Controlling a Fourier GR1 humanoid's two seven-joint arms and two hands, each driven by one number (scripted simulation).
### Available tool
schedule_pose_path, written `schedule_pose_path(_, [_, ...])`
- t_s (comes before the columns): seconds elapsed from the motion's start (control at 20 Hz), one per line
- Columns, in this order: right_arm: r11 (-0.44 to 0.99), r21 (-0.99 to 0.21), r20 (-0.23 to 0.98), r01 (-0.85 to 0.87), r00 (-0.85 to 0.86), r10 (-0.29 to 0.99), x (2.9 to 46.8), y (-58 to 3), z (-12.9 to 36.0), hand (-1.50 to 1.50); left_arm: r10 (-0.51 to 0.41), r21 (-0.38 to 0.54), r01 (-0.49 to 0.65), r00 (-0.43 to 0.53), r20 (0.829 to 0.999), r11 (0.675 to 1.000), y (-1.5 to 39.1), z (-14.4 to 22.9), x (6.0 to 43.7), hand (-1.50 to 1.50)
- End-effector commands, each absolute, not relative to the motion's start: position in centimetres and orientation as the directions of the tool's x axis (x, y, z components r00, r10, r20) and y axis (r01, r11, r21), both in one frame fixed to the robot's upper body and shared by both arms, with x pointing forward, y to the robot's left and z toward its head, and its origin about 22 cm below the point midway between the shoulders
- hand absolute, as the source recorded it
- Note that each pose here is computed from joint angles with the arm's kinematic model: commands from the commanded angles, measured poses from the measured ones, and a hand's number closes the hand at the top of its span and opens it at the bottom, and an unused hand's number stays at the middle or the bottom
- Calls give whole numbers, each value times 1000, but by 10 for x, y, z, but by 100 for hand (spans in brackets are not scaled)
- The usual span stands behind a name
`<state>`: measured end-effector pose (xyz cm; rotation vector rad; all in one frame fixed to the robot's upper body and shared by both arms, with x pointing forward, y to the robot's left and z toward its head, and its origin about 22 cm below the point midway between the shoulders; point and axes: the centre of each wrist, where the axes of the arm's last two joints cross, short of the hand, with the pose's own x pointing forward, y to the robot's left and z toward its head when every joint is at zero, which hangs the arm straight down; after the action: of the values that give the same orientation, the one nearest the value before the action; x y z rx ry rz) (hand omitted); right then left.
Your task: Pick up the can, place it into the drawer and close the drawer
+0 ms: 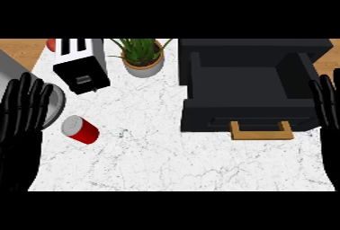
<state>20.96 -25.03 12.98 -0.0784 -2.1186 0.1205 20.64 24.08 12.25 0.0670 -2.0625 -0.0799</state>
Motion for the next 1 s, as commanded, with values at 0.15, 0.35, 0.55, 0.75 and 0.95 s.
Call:
schedule_pose_path(0.15, [994, -107, 869, -37, -489, 75, 203, -245, 125, -150, 118, 92, 378, -497, 860, 921, 270, 133, 222, -150])
schedule_pose_path(0.35, [983, -37, 970, 181, -229, 79, 194, -265, 96, -150, -48, 141, 436, -218, 975, 889, 314, 102, 212, -150])
schedule_pose_path(0.55, [979, -34, 975, 199, -207, 76, 189, -265, 103, -150, -37, 140, 478, -219, 975, 867, 371, 127, 228, -150])
schedule_pose_path(0.75, [974, -48, 975, 220, -200, 93, 176, -278, 97, -150, -26, 120, 502, -191, 981, 856, 411, 143, 225, -150])
schedule_pose_path(0.95, [975, -53, 973, 214, -209, 99, 154, -305, 98, -150, -41, 133, 510, -188, 981, 850, 429, 144, 213, -150])
